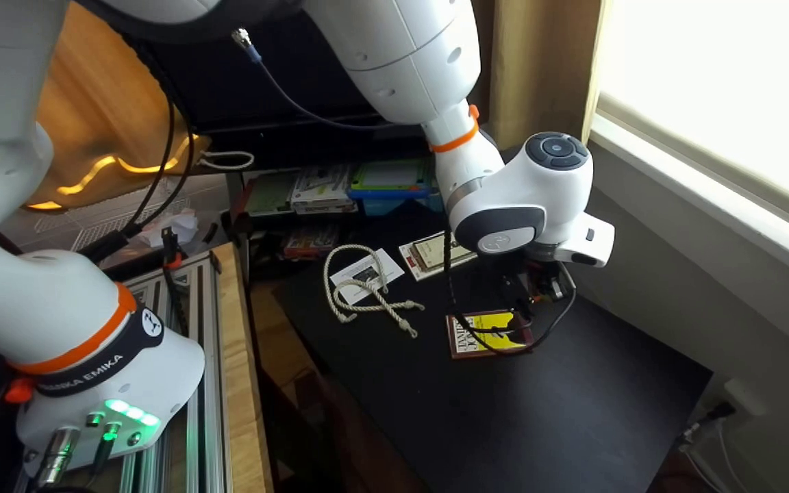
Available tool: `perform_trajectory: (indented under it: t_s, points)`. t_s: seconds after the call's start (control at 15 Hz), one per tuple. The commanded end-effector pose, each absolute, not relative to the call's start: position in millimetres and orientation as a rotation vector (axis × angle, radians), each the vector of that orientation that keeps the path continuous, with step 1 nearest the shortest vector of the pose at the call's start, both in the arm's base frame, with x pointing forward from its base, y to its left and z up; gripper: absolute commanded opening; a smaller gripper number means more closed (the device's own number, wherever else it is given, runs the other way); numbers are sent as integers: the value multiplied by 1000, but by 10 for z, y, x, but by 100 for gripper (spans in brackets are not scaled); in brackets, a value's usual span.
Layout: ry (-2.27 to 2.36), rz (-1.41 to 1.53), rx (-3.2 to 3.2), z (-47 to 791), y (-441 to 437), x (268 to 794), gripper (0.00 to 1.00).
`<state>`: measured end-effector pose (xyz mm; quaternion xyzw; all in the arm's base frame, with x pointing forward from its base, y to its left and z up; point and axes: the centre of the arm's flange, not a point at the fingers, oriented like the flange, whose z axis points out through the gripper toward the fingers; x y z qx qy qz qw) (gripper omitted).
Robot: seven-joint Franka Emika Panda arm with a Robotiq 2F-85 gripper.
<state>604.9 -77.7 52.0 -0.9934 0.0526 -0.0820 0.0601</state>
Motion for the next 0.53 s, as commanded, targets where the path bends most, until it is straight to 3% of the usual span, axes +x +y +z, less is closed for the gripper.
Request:
perform_trajectory:
  t_s: [0.0, 0.47]
  points:
    - [-5, -203, -2965, 240, -713, 6443, 1]
    - [-179, -101, -2975, -242, -407, 6725, 1]
